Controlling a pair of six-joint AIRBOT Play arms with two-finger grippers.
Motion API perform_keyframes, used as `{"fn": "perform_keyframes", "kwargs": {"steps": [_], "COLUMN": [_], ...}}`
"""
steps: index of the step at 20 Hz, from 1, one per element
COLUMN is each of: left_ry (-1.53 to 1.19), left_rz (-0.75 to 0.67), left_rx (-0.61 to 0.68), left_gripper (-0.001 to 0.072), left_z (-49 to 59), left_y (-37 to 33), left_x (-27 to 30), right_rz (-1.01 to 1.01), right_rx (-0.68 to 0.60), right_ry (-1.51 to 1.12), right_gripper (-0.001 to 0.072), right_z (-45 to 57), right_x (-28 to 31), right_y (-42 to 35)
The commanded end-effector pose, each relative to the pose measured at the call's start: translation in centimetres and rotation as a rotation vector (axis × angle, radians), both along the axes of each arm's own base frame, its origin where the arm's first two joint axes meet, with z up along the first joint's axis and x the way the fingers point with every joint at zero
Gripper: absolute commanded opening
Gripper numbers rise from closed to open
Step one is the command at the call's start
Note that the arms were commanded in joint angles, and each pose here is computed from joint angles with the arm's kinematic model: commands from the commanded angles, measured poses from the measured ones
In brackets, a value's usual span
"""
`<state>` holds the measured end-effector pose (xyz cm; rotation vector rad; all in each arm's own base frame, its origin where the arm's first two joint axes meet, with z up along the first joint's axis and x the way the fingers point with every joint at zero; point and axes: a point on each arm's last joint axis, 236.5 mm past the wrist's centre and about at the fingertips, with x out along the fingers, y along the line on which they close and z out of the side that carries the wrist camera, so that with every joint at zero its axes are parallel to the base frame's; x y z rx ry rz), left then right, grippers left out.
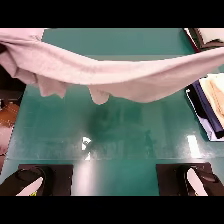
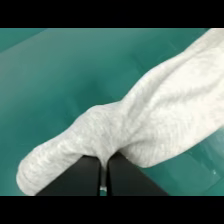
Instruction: Fold the shirts.
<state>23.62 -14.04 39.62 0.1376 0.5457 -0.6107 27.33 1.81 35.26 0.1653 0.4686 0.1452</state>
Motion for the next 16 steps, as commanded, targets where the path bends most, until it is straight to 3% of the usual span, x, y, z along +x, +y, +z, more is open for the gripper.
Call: {"fn": "perform_keyframes", "kwargs": {"steps": [1,9,14,15,16], "left_ry": [0.099,0.584,0.661,0.663,0.667], "left_rz": [-0.003,-0.003,0.037,0.055,0.09], "left_rx": [0.012,0.142,0.182,0.175,0.159], "left_gripper": [0.0024,0.0025,0.0029,0.0229,0.0598], "left_z": [-2.5,-26.7,-36.5,-36.9,-36.7], "left_y": [-0.2,-2.5,-2.8,-2.4,-1.4], "left_x": [-0.1,8.0,13.5,14.4,15.3], "right_rz": [-0.028,0.191,0.133,0.116,0.103], "right_rx": [0.003,0.202,0.249,0.253,0.259], "right_ry": [0.072,0.696,0.728,0.714,0.701], "right_gripper": [0.0011,0.0012,0.0013,0.0014,0.0041], "right_z": [-0.8,-20.8,-30.2,-30.8,-31.1], "right_x": [-0.4,7.5,14.2,15.2,15.9], "right_y": [-1.0,3.0,4.4,4.2,4.0]}}
